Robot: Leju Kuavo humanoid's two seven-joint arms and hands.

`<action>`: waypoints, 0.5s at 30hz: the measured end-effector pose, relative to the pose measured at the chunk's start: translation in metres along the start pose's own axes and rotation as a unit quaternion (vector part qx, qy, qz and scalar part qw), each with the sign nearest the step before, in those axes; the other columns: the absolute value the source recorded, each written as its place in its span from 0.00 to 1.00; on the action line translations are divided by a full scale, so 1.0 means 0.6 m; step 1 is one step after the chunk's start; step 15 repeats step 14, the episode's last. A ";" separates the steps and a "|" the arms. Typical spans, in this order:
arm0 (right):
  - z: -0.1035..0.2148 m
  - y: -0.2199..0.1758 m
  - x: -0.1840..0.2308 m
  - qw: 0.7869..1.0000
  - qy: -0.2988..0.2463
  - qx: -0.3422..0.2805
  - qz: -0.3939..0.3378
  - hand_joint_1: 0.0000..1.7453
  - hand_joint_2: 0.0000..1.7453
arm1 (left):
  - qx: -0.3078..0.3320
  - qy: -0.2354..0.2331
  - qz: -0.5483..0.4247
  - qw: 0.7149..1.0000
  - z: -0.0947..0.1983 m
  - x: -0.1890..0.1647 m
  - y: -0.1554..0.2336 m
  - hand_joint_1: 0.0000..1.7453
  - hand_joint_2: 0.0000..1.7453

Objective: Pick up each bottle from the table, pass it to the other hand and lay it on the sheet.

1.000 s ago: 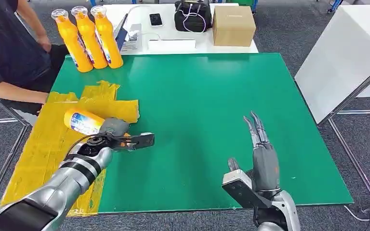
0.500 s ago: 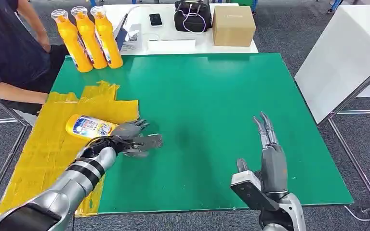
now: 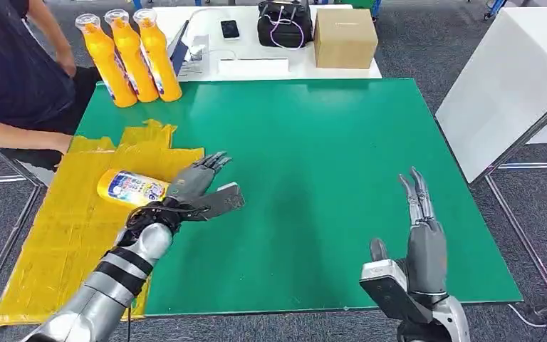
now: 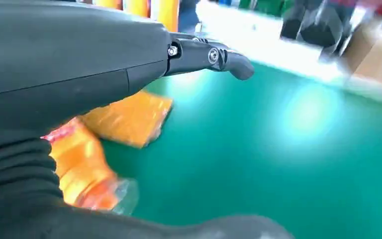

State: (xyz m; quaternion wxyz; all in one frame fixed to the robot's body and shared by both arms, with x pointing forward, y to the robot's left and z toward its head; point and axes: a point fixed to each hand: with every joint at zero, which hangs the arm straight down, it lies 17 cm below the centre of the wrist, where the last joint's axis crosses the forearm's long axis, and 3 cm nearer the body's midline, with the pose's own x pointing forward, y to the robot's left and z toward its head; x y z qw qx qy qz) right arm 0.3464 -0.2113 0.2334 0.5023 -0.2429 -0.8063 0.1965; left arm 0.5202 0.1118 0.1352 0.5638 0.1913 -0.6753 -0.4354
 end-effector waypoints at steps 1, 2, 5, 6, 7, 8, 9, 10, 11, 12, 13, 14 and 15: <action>0.002 -0.006 0.002 1.000 -0.001 -0.007 -0.002 0.00 0.00 | 0.025 -0.016 0.018 0.999 0.005 0.014 0.016 0.00 0.00; 0.004 -0.012 0.005 1.000 -0.004 -0.014 -0.003 0.00 0.00 | 0.051 -0.034 0.042 0.997 0.014 0.028 0.035 0.00 0.00; 0.008 -0.023 0.018 0.999 -0.016 -0.031 -0.007 0.00 0.00 | 0.104 -0.090 0.143 0.980 0.048 0.068 0.085 0.00 0.00; 0.008 -0.025 0.022 0.999 -0.019 -0.038 -0.009 0.00 0.00 | 0.111 -0.105 0.180 0.972 0.063 0.075 0.093 0.00 0.00; 0.008 -0.030 0.028 0.998 -0.023 -0.051 -0.012 0.00 0.00 | 0.118 -0.128 0.231 0.957 0.082 0.087 0.107 0.00 0.00; 0.008 -0.035 0.032 0.998 -0.026 -0.063 -0.015 0.00 0.00 | 0.122 -0.143 0.271 0.944 0.098 0.093 0.116 0.00 0.00; 0.008 -0.039 0.036 0.997 -0.028 -0.073 -0.020 0.00 0.00 | 0.127 -0.156 0.301 0.932 0.112 0.099 0.124 0.00 0.00; 0.009 -0.043 0.040 0.996 -0.030 -0.082 -0.027 0.00 0.00 | 0.131 -0.167 0.321 0.923 0.124 0.106 0.129 0.00 0.00; 0.010 -0.047 0.042 0.995 -0.031 -0.091 -0.033 0.00 0.00 | 0.131 -0.176 0.336 0.916 0.135 0.114 0.130 0.00 0.00; 0.011 -0.050 0.043 0.994 -0.031 -0.097 -0.036 0.00 0.00 | 0.131 -0.183 0.348 0.910 0.144 0.120 0.130 0.00 0.00; 0.014 -0.052 0.042 0.994 -0.030 -0.101 -0.038 0.00 0.00 | 0.131 -0.190 0.361 0.904 0.152 0.128 0.131 0.00 0.00; 0.018 -0.051 0.041 0.994 -0.027 -0.102 -0.038 0.00 0.00 | 0.129 -0.197 0.374 0.897 0.159 0.137 0.131 0.00 0.00; 0.018 -0.051 0.041 0.994 -0.027 -0.102 -0.038 0.00 0.00 | 0.129 -0.197 0.374 0.897 0.159 0.137 0.131 0.00 0.00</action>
